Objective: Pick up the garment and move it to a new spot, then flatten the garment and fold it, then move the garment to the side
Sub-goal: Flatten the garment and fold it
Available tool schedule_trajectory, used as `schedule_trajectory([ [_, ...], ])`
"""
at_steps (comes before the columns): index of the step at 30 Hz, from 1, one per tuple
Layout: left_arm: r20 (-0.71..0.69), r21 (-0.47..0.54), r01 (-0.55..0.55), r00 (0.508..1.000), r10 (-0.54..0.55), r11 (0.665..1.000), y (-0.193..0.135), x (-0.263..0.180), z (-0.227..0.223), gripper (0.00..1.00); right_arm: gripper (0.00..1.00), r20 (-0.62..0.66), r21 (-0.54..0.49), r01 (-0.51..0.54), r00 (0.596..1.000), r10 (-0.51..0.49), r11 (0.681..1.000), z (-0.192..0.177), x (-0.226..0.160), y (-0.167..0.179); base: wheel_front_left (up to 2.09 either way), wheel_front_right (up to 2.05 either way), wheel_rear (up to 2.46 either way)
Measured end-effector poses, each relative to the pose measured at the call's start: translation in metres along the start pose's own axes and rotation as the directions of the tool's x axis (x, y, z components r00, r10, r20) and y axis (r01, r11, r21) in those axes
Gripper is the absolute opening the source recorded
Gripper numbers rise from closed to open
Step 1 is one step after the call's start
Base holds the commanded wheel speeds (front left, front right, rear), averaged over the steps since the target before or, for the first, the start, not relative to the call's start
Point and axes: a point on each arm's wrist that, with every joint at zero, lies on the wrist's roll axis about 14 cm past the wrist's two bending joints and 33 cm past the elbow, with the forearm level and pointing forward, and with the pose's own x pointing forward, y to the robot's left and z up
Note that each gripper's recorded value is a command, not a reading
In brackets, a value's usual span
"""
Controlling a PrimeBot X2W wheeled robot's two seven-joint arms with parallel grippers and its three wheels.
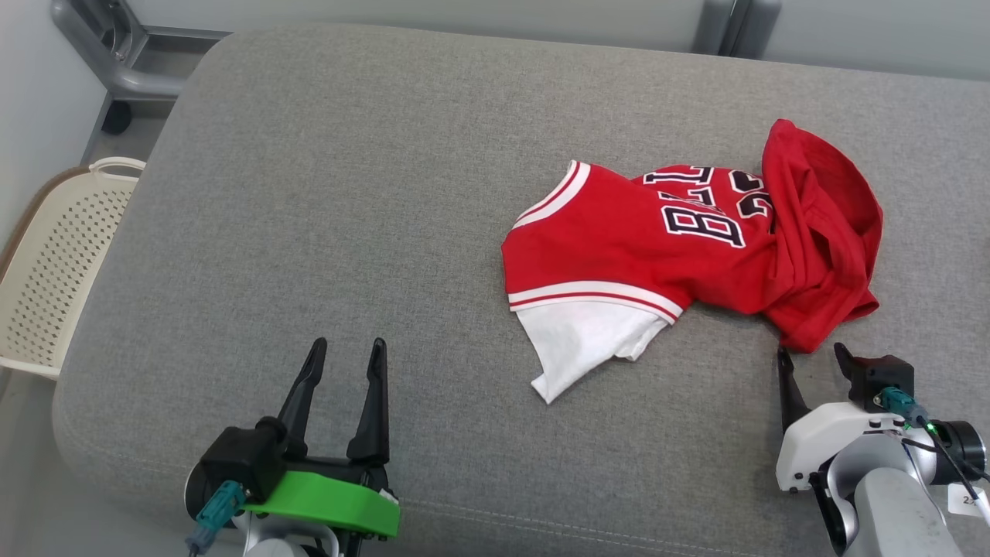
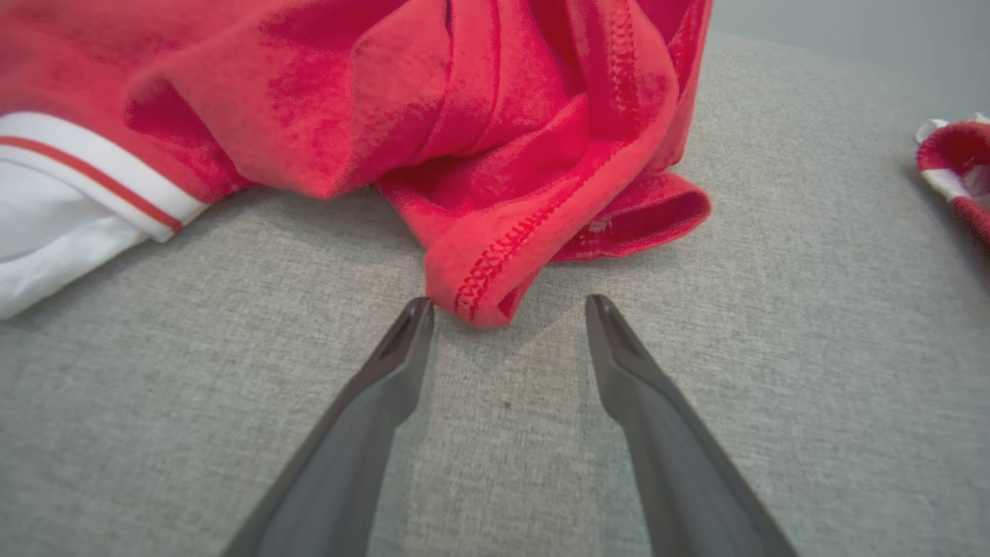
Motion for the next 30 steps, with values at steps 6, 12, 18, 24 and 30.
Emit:
schedule_trajectory([
  [6,-0.004,0.000,0.006,1.000,-0.006,1.000,-0.001,0.000,-0.001,1.00,1.00,0.027,0.043,-0.029,0.999,0.027,0.999,0.004,0.004,0.011,0.00,0.00,0.00],
  [12,-0.004,0.006,0.008,1.000,-0.008,1.000,-0.001,-0.002,-0.001,1.00,1.00,0.048,0.078,-0.016,0.999,0.012,0.997,0.007,0.007,0.009,0.00,0.00,0.00],
  [18,-0.002,0.006,0.008,1.000,-0.008,1.000,-0.001,-0.002,0.000,1.00,1.00,0.039,0.080,0.037,0.998,-0.040,0.996,0.004,0.006,-0.008,0.00,0.00,0.00],
  [24,0.002,0.005,0.014,1.000,-0.014,1.000,-0.002,-0.002,0.001,1.00,1.00,0.035,0.064,0.105,0.994,-0.108,0.992,0.003,0.001,-0.031,0.00,0.00,0.00],
  [30,0.001,0.003,0.018,1.000,-0.018,1.000,-0.003,0.001,0.000,1.00,0.59,0.036,0.070,0.132,0.990,-0.135,0.989,0.004,0.001,-0.040,0.00,0.00,0.00],
])
